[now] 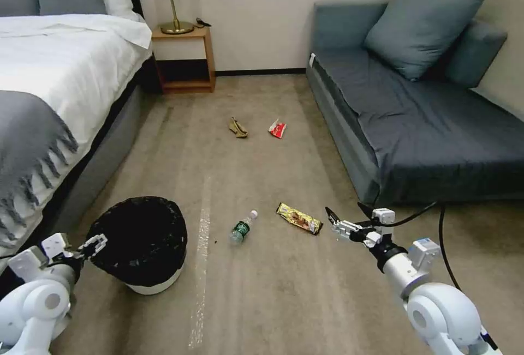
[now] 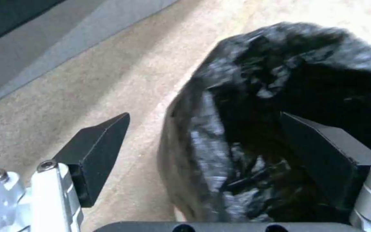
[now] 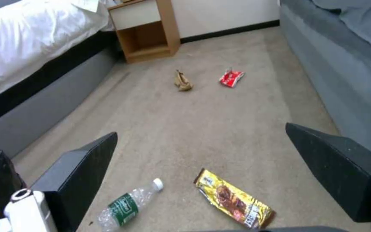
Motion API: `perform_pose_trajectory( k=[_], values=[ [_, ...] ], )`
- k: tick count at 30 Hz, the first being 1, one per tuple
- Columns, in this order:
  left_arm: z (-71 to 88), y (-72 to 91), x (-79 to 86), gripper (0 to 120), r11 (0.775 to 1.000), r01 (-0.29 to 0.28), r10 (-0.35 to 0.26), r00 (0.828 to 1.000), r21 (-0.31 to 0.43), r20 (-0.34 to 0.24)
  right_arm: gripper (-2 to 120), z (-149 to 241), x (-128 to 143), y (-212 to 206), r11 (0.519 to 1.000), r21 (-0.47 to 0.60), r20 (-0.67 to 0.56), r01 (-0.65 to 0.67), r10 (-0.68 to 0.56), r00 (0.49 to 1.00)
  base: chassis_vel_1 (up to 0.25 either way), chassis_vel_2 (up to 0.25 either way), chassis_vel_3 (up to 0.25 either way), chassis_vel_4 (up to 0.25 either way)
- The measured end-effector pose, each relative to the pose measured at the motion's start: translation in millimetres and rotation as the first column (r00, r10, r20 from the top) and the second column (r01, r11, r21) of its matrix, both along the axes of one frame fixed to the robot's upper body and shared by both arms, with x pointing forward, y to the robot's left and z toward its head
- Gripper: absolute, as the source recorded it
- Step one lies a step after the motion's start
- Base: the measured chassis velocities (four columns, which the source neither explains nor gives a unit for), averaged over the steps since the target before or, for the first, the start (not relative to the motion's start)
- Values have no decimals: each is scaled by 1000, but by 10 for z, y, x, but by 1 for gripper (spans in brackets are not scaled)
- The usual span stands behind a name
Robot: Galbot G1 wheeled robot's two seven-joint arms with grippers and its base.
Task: Pick up the trash bin, then pick up the garbage on the floor and place it into the trash bin.
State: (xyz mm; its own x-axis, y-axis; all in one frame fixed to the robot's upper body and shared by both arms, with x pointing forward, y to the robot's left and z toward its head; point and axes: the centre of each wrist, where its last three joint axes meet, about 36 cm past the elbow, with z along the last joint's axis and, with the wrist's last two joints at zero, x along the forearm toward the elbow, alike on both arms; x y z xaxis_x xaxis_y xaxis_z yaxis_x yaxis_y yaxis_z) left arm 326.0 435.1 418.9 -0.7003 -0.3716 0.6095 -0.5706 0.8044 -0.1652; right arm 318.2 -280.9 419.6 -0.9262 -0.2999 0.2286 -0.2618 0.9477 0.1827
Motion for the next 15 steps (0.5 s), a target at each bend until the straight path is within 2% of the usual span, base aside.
perform_pose_trajectory(
  k=[5,10,11,13,15],
  values=[
    [-102,41,35,90,1000,-15,15,1000,-5,-22,100,-5,5,1,1000,1,-1,2,-2,1000,0,0,0,0],
    [-180,84,139,88,1000,-25,24,999,-16,-37,100,-9,-2,5,1000,2,-4,2,-2,1000,0,0,0,0],
    [-198,90,164,84,1000,-24,23,999,-13,-49,100,-12,-11,7,1000,3,-6,2,-2,1000,0,0,0,0],
    [-257,86,175,68,1000,-19,17,997,-17,-69,100,-7,-20,-1,1000,4,-5,6,-6,1000,0,0,0,0],
    [-275,82,171,66,1000,-18,17,997,-17,-73,100,-4,-20,-2,1000,4,-4,6,-6,1000,0,0,0,0]
  ],
)
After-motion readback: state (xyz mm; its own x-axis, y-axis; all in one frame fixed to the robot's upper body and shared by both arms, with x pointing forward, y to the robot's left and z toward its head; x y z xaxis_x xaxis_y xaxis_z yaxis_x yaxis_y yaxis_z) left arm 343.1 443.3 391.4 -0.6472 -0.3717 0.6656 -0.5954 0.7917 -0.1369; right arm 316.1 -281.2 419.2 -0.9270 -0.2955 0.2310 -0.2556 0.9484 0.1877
